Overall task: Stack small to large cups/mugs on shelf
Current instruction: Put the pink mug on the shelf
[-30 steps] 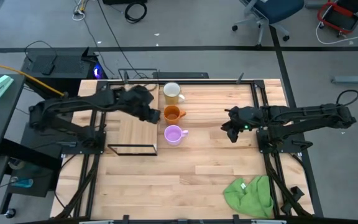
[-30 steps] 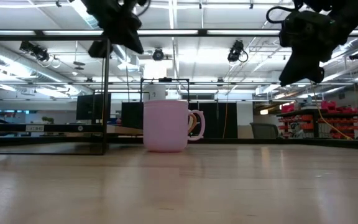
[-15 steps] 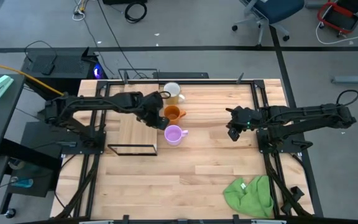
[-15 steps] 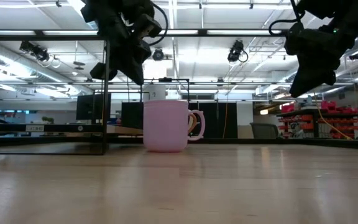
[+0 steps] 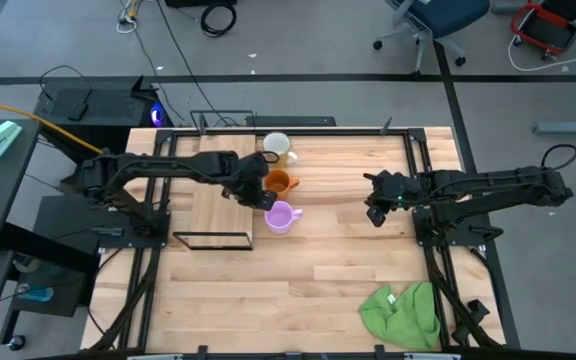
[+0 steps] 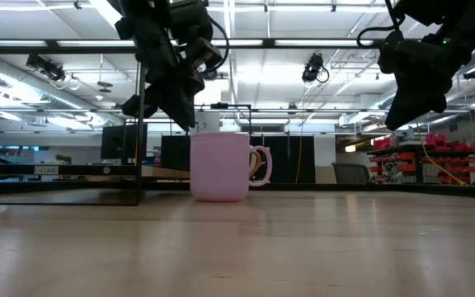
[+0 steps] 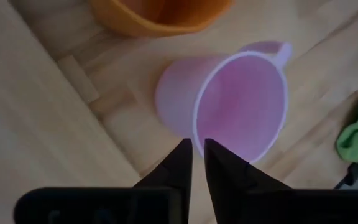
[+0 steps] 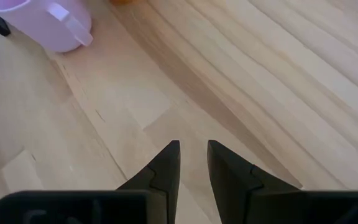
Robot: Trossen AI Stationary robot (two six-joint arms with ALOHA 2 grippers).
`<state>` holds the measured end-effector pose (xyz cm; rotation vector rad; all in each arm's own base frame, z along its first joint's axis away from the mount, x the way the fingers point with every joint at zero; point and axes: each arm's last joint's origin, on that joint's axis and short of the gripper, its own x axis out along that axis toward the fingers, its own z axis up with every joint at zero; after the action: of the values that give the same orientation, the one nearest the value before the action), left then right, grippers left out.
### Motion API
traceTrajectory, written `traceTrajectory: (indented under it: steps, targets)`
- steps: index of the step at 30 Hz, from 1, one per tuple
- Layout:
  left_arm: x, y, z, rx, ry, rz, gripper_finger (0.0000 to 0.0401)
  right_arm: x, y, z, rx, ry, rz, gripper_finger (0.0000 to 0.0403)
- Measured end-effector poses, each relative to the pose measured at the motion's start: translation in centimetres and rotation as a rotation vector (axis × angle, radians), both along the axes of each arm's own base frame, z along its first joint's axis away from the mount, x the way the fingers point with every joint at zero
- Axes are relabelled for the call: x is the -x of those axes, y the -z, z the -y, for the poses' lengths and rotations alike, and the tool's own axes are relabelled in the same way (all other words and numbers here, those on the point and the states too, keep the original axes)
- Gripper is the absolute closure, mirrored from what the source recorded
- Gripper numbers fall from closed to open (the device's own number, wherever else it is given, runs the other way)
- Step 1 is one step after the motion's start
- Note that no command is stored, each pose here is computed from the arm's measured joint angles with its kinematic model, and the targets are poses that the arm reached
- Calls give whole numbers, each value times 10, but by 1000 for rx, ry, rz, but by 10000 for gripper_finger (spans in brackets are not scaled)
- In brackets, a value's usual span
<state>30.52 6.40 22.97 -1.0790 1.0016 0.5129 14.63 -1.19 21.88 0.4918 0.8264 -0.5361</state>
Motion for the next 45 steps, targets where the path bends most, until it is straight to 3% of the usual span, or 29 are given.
traceTrajectory:
  steps: [15, 45]
  targets:
    - [-8, 11, 0, 36, -34, -12, 298, 0, 0, 0, 0, -1, -3, 315]
    - [-20, 29, -1, 61, -12, -16, 311, 1, 0, 0, 1, -2, -7, 315]
